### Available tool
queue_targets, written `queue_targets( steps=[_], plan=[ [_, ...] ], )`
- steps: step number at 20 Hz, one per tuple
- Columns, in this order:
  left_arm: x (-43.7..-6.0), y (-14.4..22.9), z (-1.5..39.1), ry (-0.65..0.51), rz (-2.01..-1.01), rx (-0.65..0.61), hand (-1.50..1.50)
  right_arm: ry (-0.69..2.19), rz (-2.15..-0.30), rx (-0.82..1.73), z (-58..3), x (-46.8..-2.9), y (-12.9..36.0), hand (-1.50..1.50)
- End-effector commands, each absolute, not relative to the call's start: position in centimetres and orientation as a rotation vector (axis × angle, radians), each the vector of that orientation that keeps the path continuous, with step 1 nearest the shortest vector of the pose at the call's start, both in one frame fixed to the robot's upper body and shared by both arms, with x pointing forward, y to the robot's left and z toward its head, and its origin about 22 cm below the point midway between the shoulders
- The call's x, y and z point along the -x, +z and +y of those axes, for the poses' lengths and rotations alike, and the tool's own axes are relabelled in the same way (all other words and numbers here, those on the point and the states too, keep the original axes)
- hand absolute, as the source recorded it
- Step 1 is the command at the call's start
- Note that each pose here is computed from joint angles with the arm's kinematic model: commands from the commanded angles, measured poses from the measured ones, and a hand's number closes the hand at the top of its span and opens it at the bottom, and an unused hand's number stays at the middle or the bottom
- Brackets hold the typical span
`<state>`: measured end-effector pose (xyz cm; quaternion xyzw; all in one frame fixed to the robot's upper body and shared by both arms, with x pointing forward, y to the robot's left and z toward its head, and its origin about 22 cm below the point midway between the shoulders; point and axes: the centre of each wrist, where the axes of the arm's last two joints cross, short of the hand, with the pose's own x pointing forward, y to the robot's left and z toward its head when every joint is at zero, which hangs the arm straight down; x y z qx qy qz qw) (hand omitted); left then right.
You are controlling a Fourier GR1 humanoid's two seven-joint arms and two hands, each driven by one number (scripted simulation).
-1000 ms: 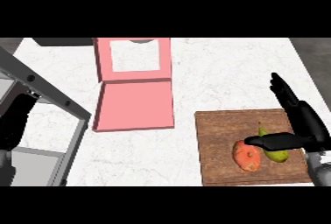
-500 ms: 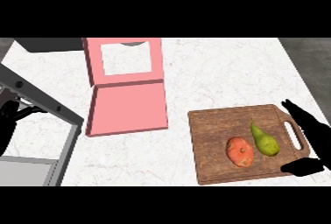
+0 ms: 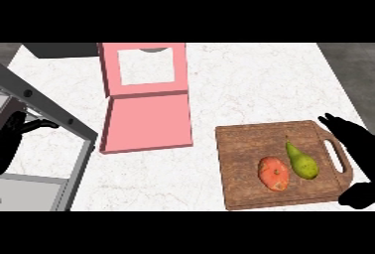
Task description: Pick the pear from the cutting board and place it in the cardboard box
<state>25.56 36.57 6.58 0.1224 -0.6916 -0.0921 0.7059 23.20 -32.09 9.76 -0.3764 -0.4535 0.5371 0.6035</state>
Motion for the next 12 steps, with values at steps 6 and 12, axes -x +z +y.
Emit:
queue_targets(
  steps=[6,12],
  plan=[
    [-27.4,5.4,26.8,-0.389,-1.619,0.003,0.0,1.26,-0.829,0.721,-28.6,-23.1,13.1,-1.5],
    [-28.0,5.1,26.6,-0.418,-1.614,0.033,0.0,1.147,-0.778,0.724,-27.0,-24.2,13.3,-1.5]
  ],
)
